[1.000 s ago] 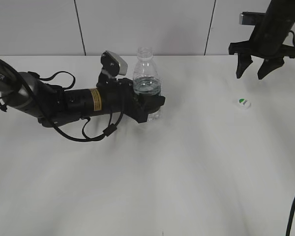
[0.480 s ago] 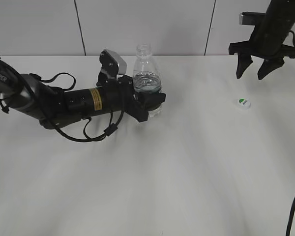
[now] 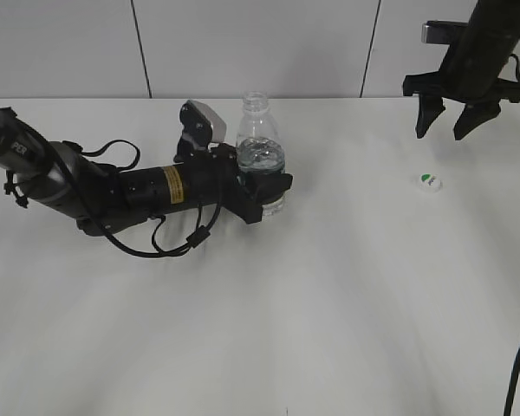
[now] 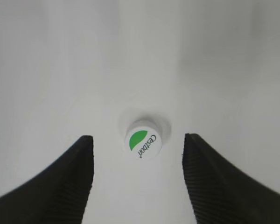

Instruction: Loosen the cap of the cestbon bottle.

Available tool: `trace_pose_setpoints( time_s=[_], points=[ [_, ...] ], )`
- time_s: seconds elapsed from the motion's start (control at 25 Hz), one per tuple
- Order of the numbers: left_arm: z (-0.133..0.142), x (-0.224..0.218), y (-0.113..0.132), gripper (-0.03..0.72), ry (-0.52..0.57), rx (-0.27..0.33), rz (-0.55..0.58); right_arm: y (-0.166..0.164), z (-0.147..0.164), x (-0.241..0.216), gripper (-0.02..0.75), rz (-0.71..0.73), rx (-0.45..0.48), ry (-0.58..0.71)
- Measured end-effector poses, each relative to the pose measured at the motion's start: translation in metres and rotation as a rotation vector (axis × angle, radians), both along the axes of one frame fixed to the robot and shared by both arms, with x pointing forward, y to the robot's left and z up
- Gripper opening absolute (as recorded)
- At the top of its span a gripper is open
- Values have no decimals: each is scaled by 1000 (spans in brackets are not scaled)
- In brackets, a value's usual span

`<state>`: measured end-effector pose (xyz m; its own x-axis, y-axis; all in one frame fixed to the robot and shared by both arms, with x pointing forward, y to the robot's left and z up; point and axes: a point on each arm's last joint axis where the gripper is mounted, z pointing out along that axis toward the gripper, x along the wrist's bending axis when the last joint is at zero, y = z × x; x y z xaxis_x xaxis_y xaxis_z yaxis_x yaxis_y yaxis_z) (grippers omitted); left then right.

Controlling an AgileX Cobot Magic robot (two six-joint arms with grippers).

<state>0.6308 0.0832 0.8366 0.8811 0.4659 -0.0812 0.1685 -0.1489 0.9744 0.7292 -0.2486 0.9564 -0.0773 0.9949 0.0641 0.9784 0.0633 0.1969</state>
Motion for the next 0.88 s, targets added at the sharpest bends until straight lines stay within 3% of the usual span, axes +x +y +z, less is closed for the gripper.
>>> trace_pose_setpoints(
  time_s=[0.44, 0.64, 0.88],
  points=[
    [-1, -3, -2, 412, -5, 14, -46, 0, 0, 1, 458, -1, 2, -10],
    [-1, -5, -2, 479, -3, 22, -68, 0, 0, 1, 458, -1, 2, -10],
    [0, -6, -3, 505, -2, 18, -71, 0, 0, 1, 458, -1, 2, -11]
  ],
)
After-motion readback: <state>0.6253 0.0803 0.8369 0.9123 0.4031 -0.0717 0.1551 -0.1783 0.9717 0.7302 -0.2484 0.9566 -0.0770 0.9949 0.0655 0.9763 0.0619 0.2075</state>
